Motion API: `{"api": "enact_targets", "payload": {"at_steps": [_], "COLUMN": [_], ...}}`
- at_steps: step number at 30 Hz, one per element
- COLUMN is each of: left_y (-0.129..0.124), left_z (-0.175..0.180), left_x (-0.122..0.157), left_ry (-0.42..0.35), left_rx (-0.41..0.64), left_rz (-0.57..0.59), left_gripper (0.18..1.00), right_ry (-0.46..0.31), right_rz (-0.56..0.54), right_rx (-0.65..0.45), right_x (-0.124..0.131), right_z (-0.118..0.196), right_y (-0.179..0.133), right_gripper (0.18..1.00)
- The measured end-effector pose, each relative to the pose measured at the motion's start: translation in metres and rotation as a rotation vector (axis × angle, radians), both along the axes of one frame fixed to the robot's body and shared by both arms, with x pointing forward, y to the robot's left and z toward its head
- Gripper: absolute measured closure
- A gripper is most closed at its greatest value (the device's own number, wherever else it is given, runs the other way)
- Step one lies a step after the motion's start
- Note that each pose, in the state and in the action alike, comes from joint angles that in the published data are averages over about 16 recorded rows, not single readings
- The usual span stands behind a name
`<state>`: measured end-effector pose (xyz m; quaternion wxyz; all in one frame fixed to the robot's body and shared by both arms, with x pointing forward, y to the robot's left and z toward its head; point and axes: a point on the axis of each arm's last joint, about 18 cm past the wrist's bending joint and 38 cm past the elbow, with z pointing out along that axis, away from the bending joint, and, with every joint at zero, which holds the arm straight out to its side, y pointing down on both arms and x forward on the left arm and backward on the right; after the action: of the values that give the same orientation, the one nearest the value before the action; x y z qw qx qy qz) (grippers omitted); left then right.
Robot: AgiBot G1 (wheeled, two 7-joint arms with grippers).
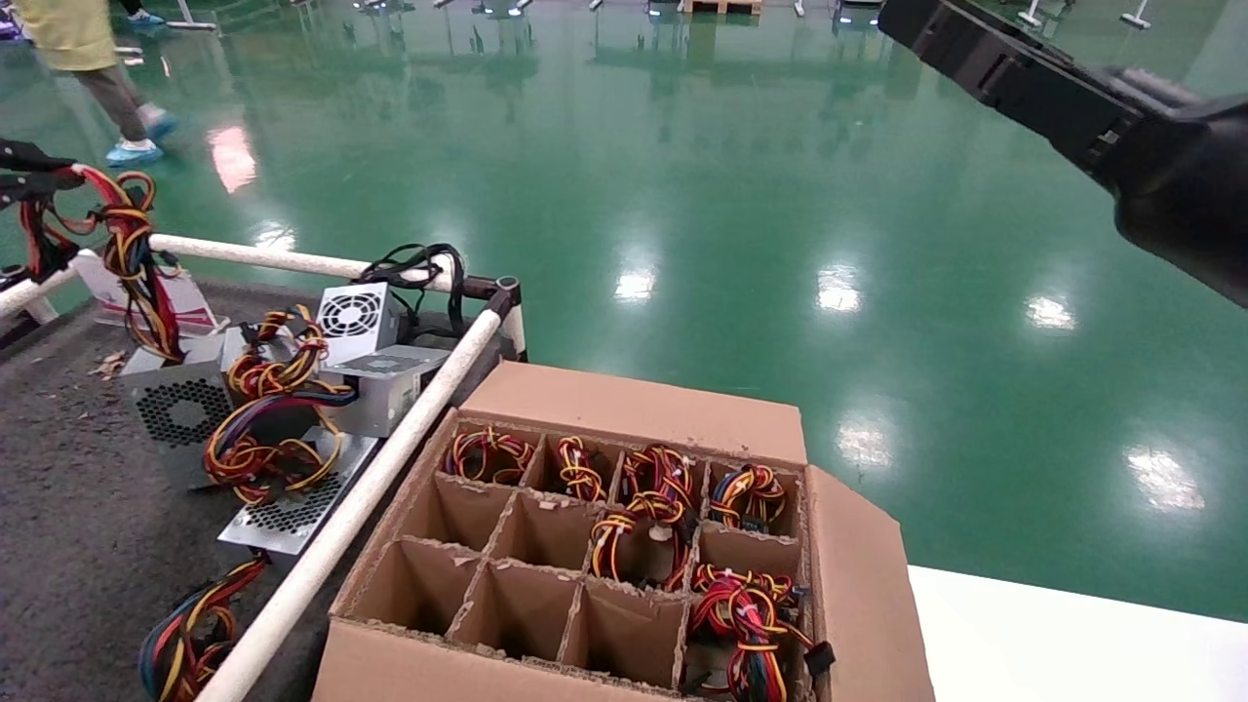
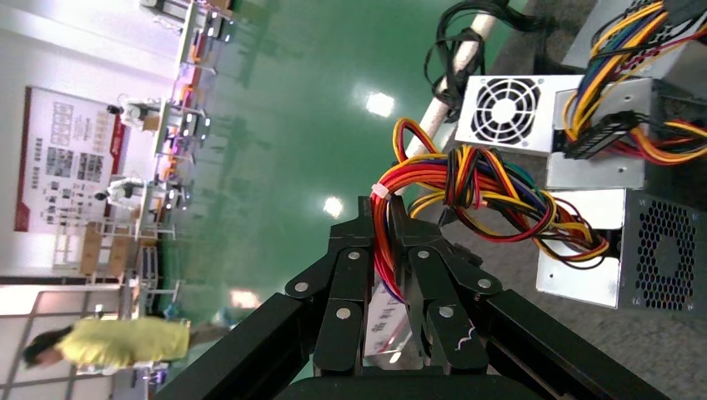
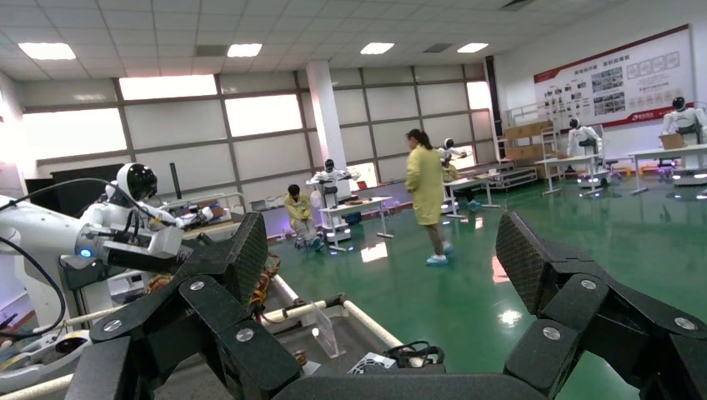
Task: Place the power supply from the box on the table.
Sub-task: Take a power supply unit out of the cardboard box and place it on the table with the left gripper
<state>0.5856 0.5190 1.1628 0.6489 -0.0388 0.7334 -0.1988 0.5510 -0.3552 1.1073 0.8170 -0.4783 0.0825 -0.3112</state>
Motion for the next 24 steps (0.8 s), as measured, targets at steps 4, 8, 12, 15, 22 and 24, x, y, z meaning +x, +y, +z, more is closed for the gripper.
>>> {"api": "enact_targets", "payload": {"at_steps": [4, 8, 12, 15, 22, 24], "left_y": [0.000, -0.001, -0.002, -0.003, -0.007, -0.008], "left_z": [-0.007, -0.013, -0.018, -0.020, -0.022, -0.023], "left_x": [0.002, 0.004, 0.005, 0.006, 0.006, 0.006], "left_ry": [0.010, 0.018, 0.024, 0.027, 0.030, 0.032], "left_rx": [-0.011, -0.019, -0.025, -0.027, -0.029, -0.029], "left_rz": [-0.009, -0.019, -0.030, -0.037, -0.054, -0.059], "left_gripper": [0.977, 0.977, 0.977, 0.977, 0.977, 0.977], "right_ry": [0.000, 0.000, 0.000, 0.000, 0.000, 0.000], "right_rz": [0.000, 0.000, 0.000, 0.000, 0.000, 0.000], "right_rx": [0.000, 0.000, 0.000, 0.000, 0.000, 0.000], "right_x": [0.000, 0.000, 0.000, 0.000, 0.000, 0.000], "right_z": [0.000, 0.000, 0.000, 0.000, 0.000, 0.000], "right_y": [0.000, 0.000, 0.000, 0.000, 0.000, 0.000], "right_gripper": [0.181, 0.181, 0.181, 0.181, 0.181, 0.181]}}
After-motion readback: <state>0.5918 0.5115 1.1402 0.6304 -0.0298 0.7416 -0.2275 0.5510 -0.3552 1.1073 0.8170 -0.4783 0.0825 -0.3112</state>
